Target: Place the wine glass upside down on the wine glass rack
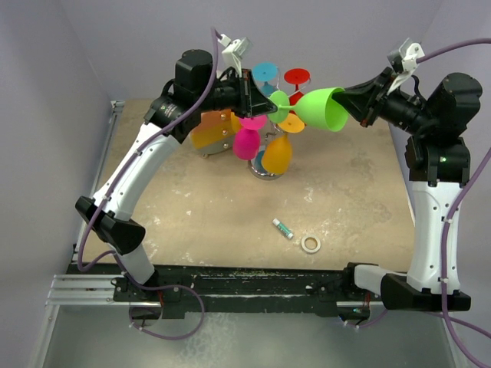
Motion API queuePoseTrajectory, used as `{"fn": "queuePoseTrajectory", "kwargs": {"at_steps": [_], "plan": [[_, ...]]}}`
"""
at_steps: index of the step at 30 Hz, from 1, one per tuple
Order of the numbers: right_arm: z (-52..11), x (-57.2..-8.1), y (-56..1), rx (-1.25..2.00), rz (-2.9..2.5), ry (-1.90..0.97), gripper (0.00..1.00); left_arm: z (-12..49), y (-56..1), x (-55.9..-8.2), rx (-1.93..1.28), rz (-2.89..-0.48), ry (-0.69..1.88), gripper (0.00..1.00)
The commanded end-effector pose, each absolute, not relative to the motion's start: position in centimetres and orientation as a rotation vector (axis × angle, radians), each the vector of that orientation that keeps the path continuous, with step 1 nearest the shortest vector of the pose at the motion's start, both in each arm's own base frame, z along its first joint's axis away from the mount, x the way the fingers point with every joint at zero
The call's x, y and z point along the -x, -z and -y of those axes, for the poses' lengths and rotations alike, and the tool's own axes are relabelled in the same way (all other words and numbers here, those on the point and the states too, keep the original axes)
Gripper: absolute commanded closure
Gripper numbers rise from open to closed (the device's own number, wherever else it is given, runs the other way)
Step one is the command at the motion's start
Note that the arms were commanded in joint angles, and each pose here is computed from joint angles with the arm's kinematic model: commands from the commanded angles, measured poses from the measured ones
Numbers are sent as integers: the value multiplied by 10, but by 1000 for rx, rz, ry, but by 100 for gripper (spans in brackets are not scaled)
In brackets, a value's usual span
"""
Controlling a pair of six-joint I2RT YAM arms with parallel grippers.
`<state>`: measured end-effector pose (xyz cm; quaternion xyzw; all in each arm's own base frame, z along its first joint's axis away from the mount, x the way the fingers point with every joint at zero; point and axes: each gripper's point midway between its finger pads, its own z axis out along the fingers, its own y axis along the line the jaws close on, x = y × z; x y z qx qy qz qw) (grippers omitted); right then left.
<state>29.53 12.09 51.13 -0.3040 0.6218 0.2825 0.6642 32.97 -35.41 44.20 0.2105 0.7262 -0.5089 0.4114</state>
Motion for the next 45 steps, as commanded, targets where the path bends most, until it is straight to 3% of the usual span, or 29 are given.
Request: {"fn": "queuePoseTrajectory", "kwargs": {"at_steps": [1, 3, 8, 12, 22, 28, 37, 45], "plan": [[-124, -290, -516, 710, -1379, -636, 89, 344, -464, -331, -550, -1736, 1229, 100], [-123, -290, -512, 711, -1394, -631, 79, 336, -469, -334, -532, -1725, 1197, 100], [-121, -290, -505, 719, -1421, -611, 43, 305, -486, -346, -478, -1676, 1096, 100], [-116, -288, -498, 703, -1457, -581, 30, 272, -502, -364, -422, -1627, 971, 100], [-43, -318, -477, 390, -1608, -159, 28, 227, -555, -372, -413, -1466, 634, 100], [14, -361, -442, 233, -1659, 144, 28, 241, -572, -360, -550, -1343, 337, 100], [44, -389, -356, 195, -1828, -18, 27, 312, -554, -350, -776, -1269, 162, 100], [66, -389, -332, 113, -1868, 13, 27, 389, -534, -336, -977, -1156, 28, 100]]}}
